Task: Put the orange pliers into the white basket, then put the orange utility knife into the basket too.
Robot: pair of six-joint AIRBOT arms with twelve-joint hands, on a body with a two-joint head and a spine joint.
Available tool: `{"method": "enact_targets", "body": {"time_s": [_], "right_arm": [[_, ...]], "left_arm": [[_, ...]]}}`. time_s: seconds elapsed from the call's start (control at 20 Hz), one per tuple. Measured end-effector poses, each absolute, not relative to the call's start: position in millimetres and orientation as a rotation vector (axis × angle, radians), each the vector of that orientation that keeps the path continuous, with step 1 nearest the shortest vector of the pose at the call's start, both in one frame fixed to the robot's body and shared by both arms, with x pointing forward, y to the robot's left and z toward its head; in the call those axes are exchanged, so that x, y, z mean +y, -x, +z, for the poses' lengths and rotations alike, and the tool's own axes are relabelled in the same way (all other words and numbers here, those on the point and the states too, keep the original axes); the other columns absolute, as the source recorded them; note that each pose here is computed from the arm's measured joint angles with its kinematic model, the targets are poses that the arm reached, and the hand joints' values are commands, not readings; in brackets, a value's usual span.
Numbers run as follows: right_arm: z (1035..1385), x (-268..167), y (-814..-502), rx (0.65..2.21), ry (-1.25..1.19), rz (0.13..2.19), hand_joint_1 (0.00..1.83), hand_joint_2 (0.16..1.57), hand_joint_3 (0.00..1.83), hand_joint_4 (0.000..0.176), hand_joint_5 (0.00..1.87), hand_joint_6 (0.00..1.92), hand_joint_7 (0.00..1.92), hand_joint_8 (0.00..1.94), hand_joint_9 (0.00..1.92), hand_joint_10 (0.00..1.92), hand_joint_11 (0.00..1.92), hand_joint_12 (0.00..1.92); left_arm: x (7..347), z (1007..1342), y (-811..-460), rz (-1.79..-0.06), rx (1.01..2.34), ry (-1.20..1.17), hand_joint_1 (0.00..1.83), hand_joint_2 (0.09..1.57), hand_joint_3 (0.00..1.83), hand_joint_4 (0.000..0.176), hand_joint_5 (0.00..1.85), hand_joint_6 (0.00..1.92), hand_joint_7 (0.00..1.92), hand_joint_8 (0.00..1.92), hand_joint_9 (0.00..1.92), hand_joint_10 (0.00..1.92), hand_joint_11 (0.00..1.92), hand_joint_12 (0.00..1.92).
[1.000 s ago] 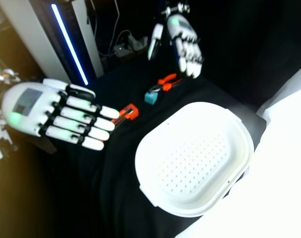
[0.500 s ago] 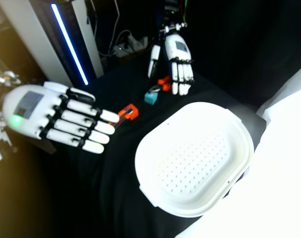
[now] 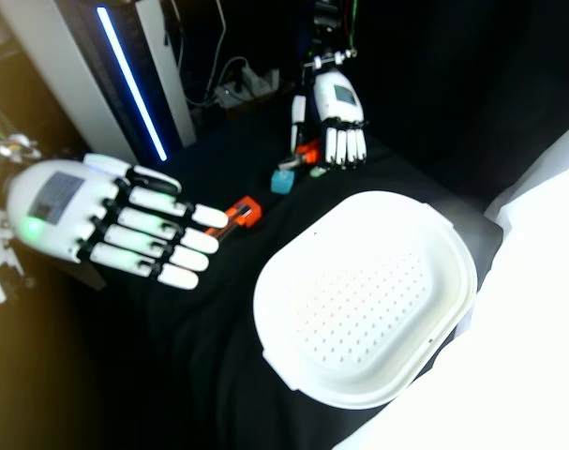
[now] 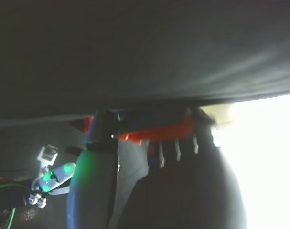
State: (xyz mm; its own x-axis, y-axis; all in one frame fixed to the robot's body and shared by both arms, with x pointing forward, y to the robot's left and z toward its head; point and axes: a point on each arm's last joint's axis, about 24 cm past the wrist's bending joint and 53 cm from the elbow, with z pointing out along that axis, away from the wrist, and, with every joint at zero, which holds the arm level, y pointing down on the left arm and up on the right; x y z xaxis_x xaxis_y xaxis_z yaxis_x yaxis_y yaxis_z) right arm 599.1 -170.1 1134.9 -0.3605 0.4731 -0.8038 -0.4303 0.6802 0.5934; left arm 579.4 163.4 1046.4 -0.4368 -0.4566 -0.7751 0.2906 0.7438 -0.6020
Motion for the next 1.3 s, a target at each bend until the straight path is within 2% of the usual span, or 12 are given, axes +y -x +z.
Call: {"method": "enact_targets", "body": {"time_s": [0.1, 0.15, 0.2, 0.3, 0.4, 0.55, 0.65, 0.9, 0.95, 1.15, 1.25, 1.3], "right_arm": [[1134.5, -170.1, -599.0, 1.698, -0.035, 0.940, 0.27, 1.26, 0.00, 0.075, 0.00, 0.00, 0.00, 0.00, 0.00, 0.00, 0.00, 0.00], [1133.2, -170.5, -598.2, 1.702, -0.032, 0.938, 0.27, 1.26, 0.00, 0.070, 0.00, 0.00, 0.00, 0.00, 0.00, 0.00, 0.00, 0.00], [1132.7, -170.6, -598.1, 1.703, -0.033, 0.937, 0.27, 1.26, 0.00, 0.070, 0.00, 0.00, 0.00, 0.00, 0.00, 0.00, 0.00, 0.00], [1131.4, -170.7, -598.1, 1.709, -0.034, 0.935, 0.28, 1.27, 0.01, 0.031, 0.00, 0.00, 0.00, 0.00, 0.00, 0.00, 0.00, 0.00], [1131.4, -170.5, -598.0, 1.709, -0.032, 0.935, 0.29, 1.27, 0.00, 0.024, 0.00, 0.00, 0.00, 0.00, 0.00, 0.00, 0.00, 0.00], [1131.4, -171.1, -598.4, 1.709, -0.037, 0.935, 0.26, 1.26, 0.00, 0.035, 0.00, 0.00, 0.00, 0.00, 0.00, 0.00, 0.00, 0.00], [1131.3, -170.9, -598.3, 1.710, -0.035, 0.935, 0.30, 1.26, 0.00, 0.014, 0.00, 0.00, 0.00, 0.00, 0.00, 0.00, 0.00, 0.00], [1129.9, -171.3, -598.4, 1.716, -0.038, 0.932, 0.28, 1.26, 0.00, 0.000, 0.00, 0.00, 0.00, 0.00, 0.00, 0.00, 0.00, 0.00], [1129.4, -171.6, -598.6, 1.717, -0.040, 0.931, 0.27, 1.26, 0.00, 0.009, 0.00, 0.00, 0.00, 0.00, 0.00, 0.00, 0.00, 0.00], [1128.3, -170.4, -598.3, 1.719, -0.041, 0.934, 0.28, 1.27, 0.00, 0.030, 0.00, 0.00, 0.00, 0.00, 0.00, 0.00, 0.00, 0.00], [1125.2, -168.4, -597.9, 1.726, -0.042, 0.938, 0.27, 1.28, 0.01, 0.000, 0.00, 0.00, 0.00, 0.00, 0.00, 0.00, 0.00, 0.00], [1124.4, -167.8, -597.6, 1.728, -0.040, 0.938, 0.27, 1.28, 0.01, 0.000, 0.00, 0.00, 0.00, 0.00, 0.00, 0.00, 0.00, 0.00]], "left_arm": [[160.7, 1050.8, -575.5, -0.850, 1.839, 0.110, 0.98, 1.46, 0.00, 0.014, 0.45, 1.86, 0.38, 1.83, 0.18, 1.87, 0.23, 1.92], [158.8, 1055.2, -571.9, -0.858, 1.835, 0.092, 1.17, 1.44, 0.00, 0.000, 0.46, 1.84, 0.33, 1.82, 0.37, 1.92, 0.28, 1.92], [157.9, 1058.0, -571.3, -0.863, 1.827, 0.086, 1.17, 1.44, 0.00, 0.000, 0.46, 1.84, 0.33, 1.82, 0.37, 1.92, 0.28, 1.92], [156.1, 1074.6, -568.9, -0.892, 1.782, 0.080, 0.99, 1.45, 0.00, 0.007, 0.48, 1.80, 0.37, 1.87, 0.21, 1.90, 0.25, 1.92], [155.2, 1099.4, -566.9, -0.918, 1.705, 0.047, 0.97, 1.45, 0.00, 0.025, 0.44, 1.80, 0.41, 1.88, 0.23, 1.91, 0.25, 1.92], [162.6, 1125.9, -567.8, -0.915, 1.629, 0.021, 1.21, 1.42, 0.00, 0.000, 0.40, 1.78, 0.45, 1.82, 0.44, 1.88, 0.18, 1.92], [170.6, 1140.9, -575.1, -0.894, 1.587, 0.011, 1.23, 1.41, 0.00, 0.000, 0.40, 1.76, 0.39, 1.83, 0.56, 1.83, 0.46, 1.92], [168.1, 1172.8, -618.5, -0.881, 1.512, 0.013, 1.22, 1.42, 0.00, 0.000, 0.37, 1.79, 0.37, 1.81, 0.54, 1.88, 0.55, 1.92], [164.5, 1176.7, -629.9, -0.886, 1.502, 0.023, 1.06, 1.42, 0.00, 0.000, 0.42, 1.72, 0.49, 1.81, 0.44, 1.86, 0.53, 1.92], [144.2, 1183.0, -670.0, -0.905, 1.505, 0.046, 1.03, 1.41, 0.00, 0.004, 0.44, 1.70, 0.51, 1.79, 0.36, 1.92, 0.53, 1.92], [138.5, 1181.8, -697.1, -0.900, 1.528, 0.090, 1.01, 1.42, 0.00, 0.001, 0.43, 1.71, 0.49, 1.83, 0.26, 1.81, 0.32, 1.92], [137.5, 1180.0, -704.9, -0.897, 1.539, 0.104, 1.01, 1.42, 0.00, 0.016, 0.44, 1.72, 0.48, 1.81, 0.21, 1.77, 0.25, 1.92]]}}
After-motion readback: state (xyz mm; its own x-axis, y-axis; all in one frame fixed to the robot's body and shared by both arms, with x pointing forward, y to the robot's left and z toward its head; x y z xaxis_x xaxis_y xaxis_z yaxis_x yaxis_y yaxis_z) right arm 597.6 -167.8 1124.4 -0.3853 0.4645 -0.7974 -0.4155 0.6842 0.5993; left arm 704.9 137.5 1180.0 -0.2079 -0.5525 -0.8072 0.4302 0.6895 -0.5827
